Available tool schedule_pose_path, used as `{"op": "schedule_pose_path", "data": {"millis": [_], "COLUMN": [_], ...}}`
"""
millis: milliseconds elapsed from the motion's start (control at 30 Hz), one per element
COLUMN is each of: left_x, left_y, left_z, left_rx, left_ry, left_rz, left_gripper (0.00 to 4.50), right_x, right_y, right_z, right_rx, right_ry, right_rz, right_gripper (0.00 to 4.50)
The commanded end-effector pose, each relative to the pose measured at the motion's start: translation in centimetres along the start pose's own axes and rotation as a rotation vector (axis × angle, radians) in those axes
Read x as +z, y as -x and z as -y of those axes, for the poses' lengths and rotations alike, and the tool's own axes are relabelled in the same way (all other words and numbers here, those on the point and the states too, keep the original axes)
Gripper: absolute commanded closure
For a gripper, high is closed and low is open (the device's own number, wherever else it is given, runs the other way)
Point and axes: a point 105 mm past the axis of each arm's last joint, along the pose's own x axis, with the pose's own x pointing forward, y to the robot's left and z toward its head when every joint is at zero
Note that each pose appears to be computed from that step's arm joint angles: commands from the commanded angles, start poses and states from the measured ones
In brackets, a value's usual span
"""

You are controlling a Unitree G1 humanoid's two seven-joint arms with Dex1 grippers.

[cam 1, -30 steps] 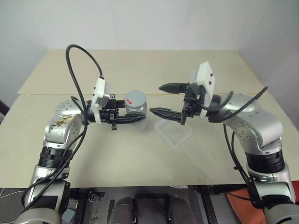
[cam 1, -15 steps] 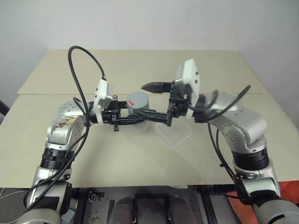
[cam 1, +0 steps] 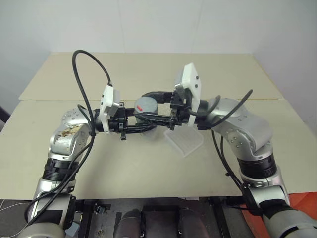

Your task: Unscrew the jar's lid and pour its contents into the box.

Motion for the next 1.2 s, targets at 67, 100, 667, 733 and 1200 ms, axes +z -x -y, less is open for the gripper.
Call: {"op": "schedule_pose_path", "data": {"millis": [67,100,667,733,1200], "left_x": [0.7,0.6,0.7,0.6,-1.2], "left_y": [0.0,-0.1,0.0,-0.2,-4.2], "left_z": [0.3,0.3,-1.2,-1.4,-4.9], "left_rx": [-0.015,-0.015,0.123,0.143,0.413], "left_ry": [-0.034,-0.032,-0.041,-0.045,-0.582], "left_rz": [0.006,0.005,0.033,0.033,-0.211], "left_gripper": [2.59,2.59,2.59,2.59,2.59], "right_x": [2.7,3.2,-8.9,-11.2,-12.0], "right_y": [0.8,1.1,15.7,16.7,18.6], "right_z": [0.6,1.0,7.9,7.6,6.5], "right_rx": [-0.037,-0.051,-0.852,-0.899,-0.788], "right_ry": [0.002,-0.013,0.013,-0.019,-0.176], "right_rz": [0.08,0.098,-0.349,-0.405,-0.523], "right_gripper": [1.76,1.76,1.76,1.76,0.03]}}
